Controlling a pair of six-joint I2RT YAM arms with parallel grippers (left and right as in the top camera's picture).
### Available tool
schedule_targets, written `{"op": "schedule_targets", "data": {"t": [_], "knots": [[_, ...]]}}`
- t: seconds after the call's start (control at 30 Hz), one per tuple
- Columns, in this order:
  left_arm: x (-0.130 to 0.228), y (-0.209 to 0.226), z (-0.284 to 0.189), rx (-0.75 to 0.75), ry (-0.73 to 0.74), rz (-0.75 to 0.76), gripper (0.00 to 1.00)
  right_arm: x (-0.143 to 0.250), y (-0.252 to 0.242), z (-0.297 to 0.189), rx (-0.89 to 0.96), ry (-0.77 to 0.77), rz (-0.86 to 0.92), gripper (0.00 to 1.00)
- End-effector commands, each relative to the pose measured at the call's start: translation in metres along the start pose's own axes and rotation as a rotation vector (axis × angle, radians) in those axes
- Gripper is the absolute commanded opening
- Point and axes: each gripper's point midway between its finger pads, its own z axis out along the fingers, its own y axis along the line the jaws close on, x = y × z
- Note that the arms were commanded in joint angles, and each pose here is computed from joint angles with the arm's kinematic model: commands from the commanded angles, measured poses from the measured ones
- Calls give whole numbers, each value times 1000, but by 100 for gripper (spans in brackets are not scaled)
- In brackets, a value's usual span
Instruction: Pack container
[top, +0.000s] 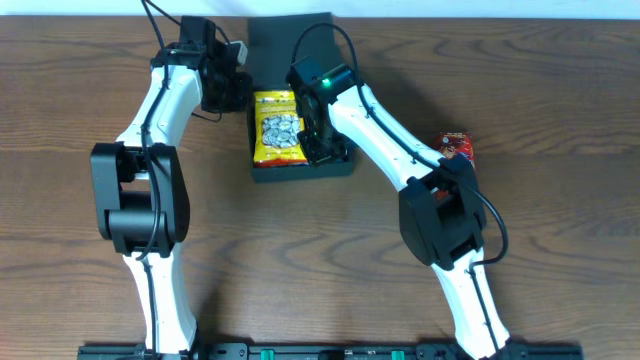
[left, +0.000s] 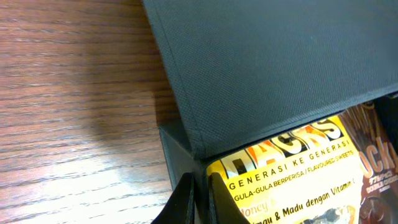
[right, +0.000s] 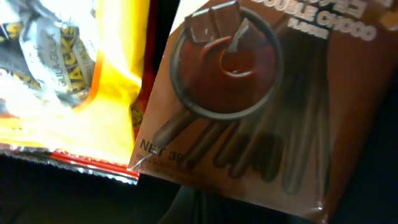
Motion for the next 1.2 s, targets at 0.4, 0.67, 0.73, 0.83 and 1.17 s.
{"op": "schedule_targets", "data": {"t": [0.4, 0.67, 0.73, 0.83, 1.17], "knots": [[-2, -14, -6, 43, -6, 47, 6, -38, -20, -24, 33, -197, -14, 1], [-2, -11, -7, 27, -6, 46, 6, -49, -21, -72, -1, -308, -38, 2], [-2, -11, -7, 27, -6, 46, 6, -49, -20, -72, -16, -306, -40, 2], [-2, -11, -7, 27, -6, 46, 6, -52, -22, -73, -16, -318, -35, 2], [-3, -10, -7, 24, -7, 46, 6, -60, -27, -89, -20, -370, -23, 1]]}}
